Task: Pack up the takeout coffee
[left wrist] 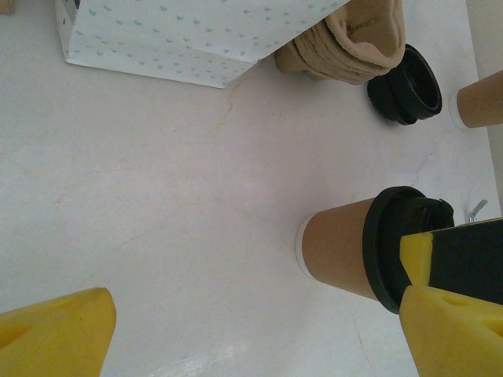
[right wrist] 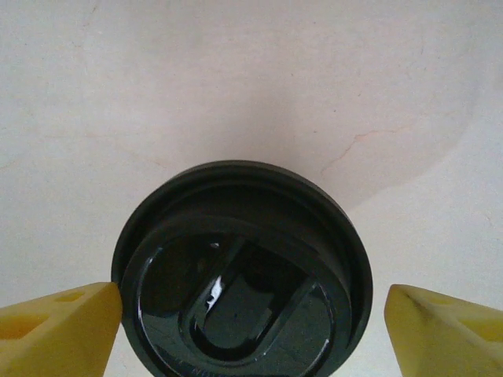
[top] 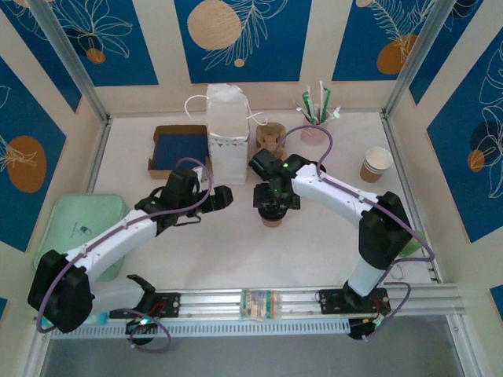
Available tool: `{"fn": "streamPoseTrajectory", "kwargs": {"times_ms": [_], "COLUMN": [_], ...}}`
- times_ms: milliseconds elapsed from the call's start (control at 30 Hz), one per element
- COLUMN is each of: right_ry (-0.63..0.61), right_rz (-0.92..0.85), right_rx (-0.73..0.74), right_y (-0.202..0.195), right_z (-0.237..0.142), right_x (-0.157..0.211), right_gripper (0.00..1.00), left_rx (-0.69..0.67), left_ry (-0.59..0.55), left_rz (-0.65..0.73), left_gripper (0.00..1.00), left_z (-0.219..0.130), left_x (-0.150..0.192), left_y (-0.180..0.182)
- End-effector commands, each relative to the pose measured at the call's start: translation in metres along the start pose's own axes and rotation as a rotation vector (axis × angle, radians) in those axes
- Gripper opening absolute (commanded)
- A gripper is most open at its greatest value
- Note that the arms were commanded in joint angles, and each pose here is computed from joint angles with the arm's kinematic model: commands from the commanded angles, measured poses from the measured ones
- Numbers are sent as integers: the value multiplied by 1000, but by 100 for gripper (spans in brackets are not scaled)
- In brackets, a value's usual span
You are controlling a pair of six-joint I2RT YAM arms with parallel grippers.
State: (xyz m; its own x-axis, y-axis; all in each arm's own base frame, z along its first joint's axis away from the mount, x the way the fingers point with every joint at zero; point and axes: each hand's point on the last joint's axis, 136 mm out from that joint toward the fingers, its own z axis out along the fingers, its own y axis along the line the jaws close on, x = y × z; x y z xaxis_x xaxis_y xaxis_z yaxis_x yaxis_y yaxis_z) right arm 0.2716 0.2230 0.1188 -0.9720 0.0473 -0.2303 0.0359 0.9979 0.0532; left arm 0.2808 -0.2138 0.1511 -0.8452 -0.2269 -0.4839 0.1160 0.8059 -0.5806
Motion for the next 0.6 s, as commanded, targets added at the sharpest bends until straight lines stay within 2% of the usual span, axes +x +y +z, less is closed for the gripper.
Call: {"fn": "streamPoseTrajectory", "kwargs": {"times_ms": [0, 200, 367, 567], "right_ry": [22, 23, 3, -13], "right_rz": [0, -2, -3, 0], "right_rx": [12, 7, 4, 1], "right_y": [1, 3, 4, 3], "right_z": [4, 3, -7, -13], "right_x": [4, 6, 5, 6], "right_gripper": [86, 83, 89, 90], "left_rx": [7, 15, 22, 20], "left_ry": [-15, -15, -18, -18], "left_rz": [-16, -20, -21, -22], "left_gripper": [93, 93, 93, 93], "left_z": [-4, -4, -6, -7], "left_x": [-2, -2, -2, -2], "left_y": [2, 2, 0, 2]}}
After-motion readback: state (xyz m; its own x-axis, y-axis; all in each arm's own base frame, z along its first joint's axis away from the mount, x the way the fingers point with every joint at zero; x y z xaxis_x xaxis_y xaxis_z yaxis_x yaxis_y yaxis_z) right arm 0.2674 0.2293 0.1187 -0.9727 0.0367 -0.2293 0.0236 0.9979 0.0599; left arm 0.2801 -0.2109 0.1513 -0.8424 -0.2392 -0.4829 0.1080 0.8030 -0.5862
